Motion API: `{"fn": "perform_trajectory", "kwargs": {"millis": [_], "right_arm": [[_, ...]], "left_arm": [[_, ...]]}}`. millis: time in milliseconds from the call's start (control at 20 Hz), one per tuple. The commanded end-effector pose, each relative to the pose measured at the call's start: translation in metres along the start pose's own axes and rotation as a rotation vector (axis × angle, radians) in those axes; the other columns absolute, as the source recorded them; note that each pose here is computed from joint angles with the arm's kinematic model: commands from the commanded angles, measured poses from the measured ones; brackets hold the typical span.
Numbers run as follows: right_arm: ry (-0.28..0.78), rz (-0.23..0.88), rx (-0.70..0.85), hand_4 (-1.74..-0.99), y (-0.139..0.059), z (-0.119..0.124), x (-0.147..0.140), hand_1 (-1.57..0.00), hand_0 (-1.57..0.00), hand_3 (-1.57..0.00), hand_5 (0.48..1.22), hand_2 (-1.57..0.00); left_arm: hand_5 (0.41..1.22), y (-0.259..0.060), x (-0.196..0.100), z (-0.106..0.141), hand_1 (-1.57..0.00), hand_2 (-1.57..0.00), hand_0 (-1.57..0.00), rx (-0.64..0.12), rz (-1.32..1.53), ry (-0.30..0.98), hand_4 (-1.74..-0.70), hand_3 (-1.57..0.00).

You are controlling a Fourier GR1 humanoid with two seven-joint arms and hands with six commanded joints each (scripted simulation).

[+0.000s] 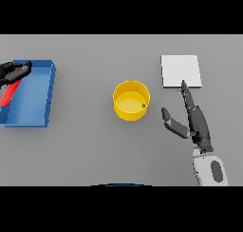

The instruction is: Pick up the red beaker and tilt it to pour out 1 green nut into yellow bowl. Pick up the yellow bowl and place it on the metallic measuring scale.

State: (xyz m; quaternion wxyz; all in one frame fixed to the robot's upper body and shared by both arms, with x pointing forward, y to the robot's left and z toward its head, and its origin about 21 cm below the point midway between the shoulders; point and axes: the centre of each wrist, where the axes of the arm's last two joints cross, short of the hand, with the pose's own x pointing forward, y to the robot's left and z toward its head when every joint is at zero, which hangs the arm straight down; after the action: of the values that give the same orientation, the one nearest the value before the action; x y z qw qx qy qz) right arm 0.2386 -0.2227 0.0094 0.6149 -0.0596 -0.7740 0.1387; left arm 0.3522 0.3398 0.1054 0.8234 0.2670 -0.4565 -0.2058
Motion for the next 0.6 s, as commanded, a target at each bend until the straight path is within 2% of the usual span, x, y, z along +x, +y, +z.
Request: {"fn": "perform_trajectory", "kwargs": {"millis": [0, 200, 400, 550], "right_arm": [[0.011, -0.007, 0.004, -1.145, 0.000, 0.002, -0.002, 0.00, 0.00, 0.00, 0.685, 0.00], [0.016, 0.008, 0.004, -1.164, 0.002, 0.000, 0.001, 0.00, 0.00, 0.00, 0.688, 0.00], [0.051, 0.049, -0.003, -1.175, 0.005, -0.002, 0.002, 0.00, 0.00, 0.00, 0.672, 0.00], [0.003, 0.117, 0.083, -1.132, 0.005, -0.003, 0.008, 0.00, 0.00, 0.00, 0.703, 0.00]], "left_arm": [[0.651, 0.001, -0.001, 0.000, -0.36, -0.34, -0.41, 0.003, -0.029, -0.002, -0.76, -0.29], [0.647, -0.005, -0.005, -0.010, -0.15, -0.14, -0.17, 0.033, -0.047, -0.007, -0.72, -0.12], [0.658, -0.008, 0.004, -0.009, -0.06, -0.06, -0.07, 0.088, -0.030, -0.041, -0.71, -0.05], [0.679, -0.007, 0.003, -0.011, -0.03, -0.03, -0.03, 0.106, -0.008, -0.090, -0.71, -0.02]]}}
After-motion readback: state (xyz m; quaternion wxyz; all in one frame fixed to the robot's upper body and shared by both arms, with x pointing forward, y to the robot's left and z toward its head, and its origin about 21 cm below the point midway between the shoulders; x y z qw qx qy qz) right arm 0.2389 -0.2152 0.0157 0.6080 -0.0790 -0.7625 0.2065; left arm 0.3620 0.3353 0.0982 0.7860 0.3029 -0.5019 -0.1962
